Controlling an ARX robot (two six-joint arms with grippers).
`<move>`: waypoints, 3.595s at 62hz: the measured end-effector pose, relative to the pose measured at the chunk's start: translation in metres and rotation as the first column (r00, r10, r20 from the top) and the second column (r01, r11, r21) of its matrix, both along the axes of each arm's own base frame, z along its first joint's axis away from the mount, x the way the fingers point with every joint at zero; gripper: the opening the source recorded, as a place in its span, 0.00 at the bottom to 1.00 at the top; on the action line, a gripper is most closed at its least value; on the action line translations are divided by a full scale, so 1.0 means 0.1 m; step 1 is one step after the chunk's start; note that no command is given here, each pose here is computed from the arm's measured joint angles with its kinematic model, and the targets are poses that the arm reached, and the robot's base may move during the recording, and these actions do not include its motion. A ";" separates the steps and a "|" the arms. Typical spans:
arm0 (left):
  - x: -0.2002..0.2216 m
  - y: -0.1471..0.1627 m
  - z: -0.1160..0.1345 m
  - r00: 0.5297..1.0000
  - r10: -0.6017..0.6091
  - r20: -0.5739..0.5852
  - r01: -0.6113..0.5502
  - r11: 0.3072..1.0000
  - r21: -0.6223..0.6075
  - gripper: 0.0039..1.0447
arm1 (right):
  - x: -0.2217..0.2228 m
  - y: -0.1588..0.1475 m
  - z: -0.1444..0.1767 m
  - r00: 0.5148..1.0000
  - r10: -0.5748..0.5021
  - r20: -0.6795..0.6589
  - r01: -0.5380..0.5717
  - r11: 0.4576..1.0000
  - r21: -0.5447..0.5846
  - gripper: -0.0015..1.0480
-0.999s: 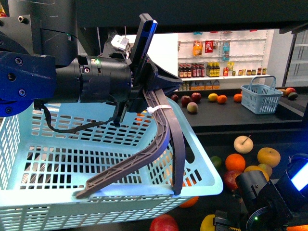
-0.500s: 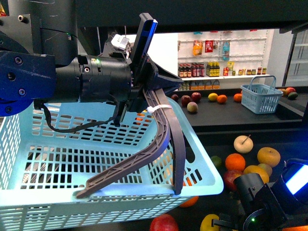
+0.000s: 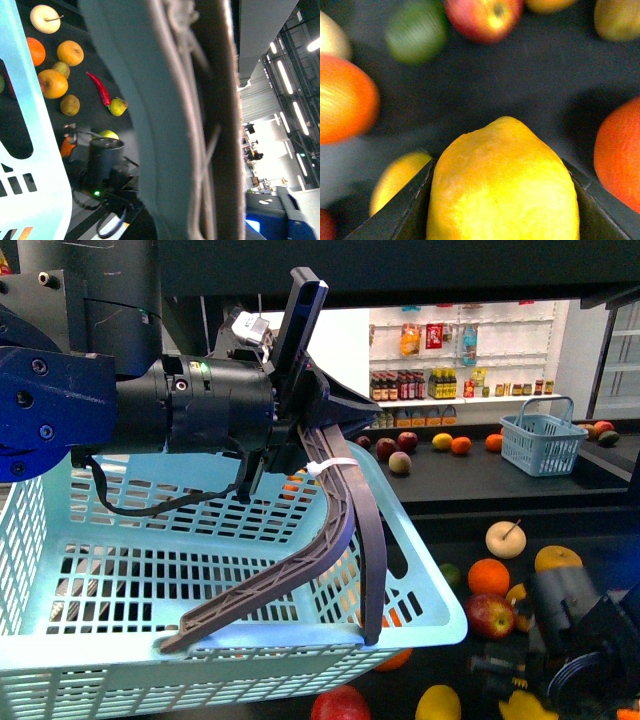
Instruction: Pick lemon from shelf
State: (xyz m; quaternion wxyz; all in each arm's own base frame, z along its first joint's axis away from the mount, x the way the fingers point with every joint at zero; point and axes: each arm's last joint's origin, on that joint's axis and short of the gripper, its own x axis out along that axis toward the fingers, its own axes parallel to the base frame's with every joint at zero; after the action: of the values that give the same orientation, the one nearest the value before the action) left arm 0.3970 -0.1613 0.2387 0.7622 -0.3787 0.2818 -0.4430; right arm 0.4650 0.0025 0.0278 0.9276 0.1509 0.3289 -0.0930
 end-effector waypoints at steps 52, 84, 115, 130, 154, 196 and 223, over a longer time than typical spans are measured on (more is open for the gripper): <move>0.00 0.00 0.00 1.000 0.000 0.000 0.000 1.000 0.000 0.06 | -0.74 0.86 1.53 0.851 0.312 0.422 -0.464 0.824 0.325 0.61; 0.00 0.00 0.00 1.000 0.000 -0.001 0.000 1.000 -0.001 0.06 | -0.70 0.94 1.29 0.848 0.330 0.414 -0.484 0.800 0.354 0.94; 0.00 0.00 -0.01 1.000 0.000 -0.006 0.000 1.000 -0.001 0.06 | -0.24 -0.11 0.40 0.993 -0.018 0.121 0.018 1.000 -0.003 0.93; 0.00 0.00 -0.01 1.000 0.002 -0.005 -0.002 1.000 -0.001 0.06 | -0.38 -0.09 -0.43 0.968 0.015 -0.250 -0.048 0.991 -0.125 0.93; 0.00 0.00 -0.01 1.000 0.001 -0.006 -0.001 1.000 -0.001 0.06 | -0.24 0.17 -0.52 0.976 0.049 -0.210 -0.050 0.999 -0.003 0.93; 0.00 0.00 -0.01 1.000 0.000 -0.006 0.000 1.000 -0.001 0.06 | 0.15 0.42 -0.72 0.981 0.034 -0.190 0.001 0.983 0.184 0.93; 0.00 0.00 -0.01 1.000 0.000 -0.006 0.000 1.000 -0.001 0.06 | 0.36 0.66 -0.82 0.980 0.075 -0.182 -0.038 0.979 0.202 0.93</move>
State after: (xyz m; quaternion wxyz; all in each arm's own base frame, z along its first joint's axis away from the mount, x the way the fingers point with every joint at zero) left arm 0.3971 -0.1613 0.2380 0.7612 -0.3806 0.2836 -0.4419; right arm 0.5009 0.0682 -0.0547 0.8751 0.2231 0.4269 -0.0473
